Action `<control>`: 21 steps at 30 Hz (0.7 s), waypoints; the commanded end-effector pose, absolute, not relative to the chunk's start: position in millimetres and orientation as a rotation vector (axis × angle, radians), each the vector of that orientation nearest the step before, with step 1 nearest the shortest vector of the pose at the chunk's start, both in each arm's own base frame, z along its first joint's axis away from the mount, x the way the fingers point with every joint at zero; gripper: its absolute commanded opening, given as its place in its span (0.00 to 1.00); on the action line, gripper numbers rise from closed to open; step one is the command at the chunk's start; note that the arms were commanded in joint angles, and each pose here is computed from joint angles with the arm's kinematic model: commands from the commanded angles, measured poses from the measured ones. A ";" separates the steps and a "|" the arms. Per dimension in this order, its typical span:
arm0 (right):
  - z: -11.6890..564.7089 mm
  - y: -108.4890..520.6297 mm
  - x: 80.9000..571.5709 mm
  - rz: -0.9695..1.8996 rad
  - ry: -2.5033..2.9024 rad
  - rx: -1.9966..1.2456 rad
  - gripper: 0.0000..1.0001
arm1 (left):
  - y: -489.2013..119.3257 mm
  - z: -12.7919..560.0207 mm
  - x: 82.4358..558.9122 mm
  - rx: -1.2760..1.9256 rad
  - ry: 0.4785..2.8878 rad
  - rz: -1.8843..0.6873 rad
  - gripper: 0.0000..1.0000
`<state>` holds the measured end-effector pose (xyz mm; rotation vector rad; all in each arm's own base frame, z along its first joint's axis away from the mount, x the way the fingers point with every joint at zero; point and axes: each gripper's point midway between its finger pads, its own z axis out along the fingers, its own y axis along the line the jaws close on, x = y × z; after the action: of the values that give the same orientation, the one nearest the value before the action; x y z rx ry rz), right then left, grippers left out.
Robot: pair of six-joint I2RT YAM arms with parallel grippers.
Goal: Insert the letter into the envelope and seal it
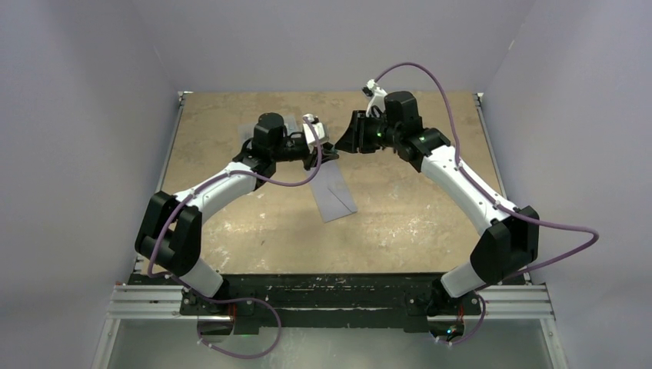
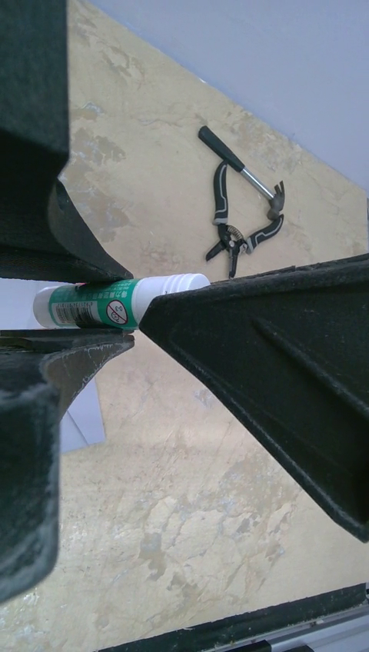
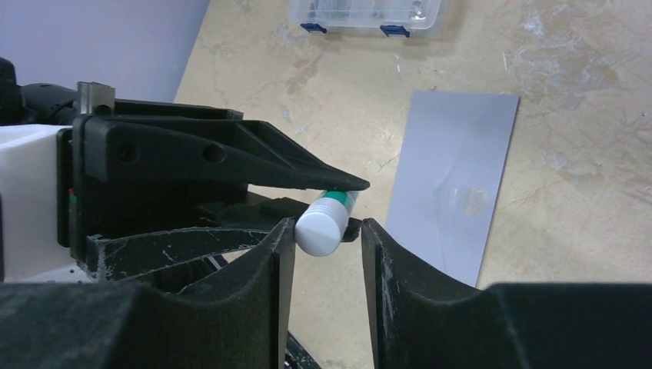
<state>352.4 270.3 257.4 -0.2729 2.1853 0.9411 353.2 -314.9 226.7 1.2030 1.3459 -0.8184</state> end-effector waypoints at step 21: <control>166.1 288.8 328.3 0.861 2.353 -0.423 0.00 | -321.4 287.2 376.5 1.358 1.161 -0.674 0.00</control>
<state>357.7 281.4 234.7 -0.3601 2.1796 0.9412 362.1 -308.8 207.9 1.3089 1.4474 -0.7761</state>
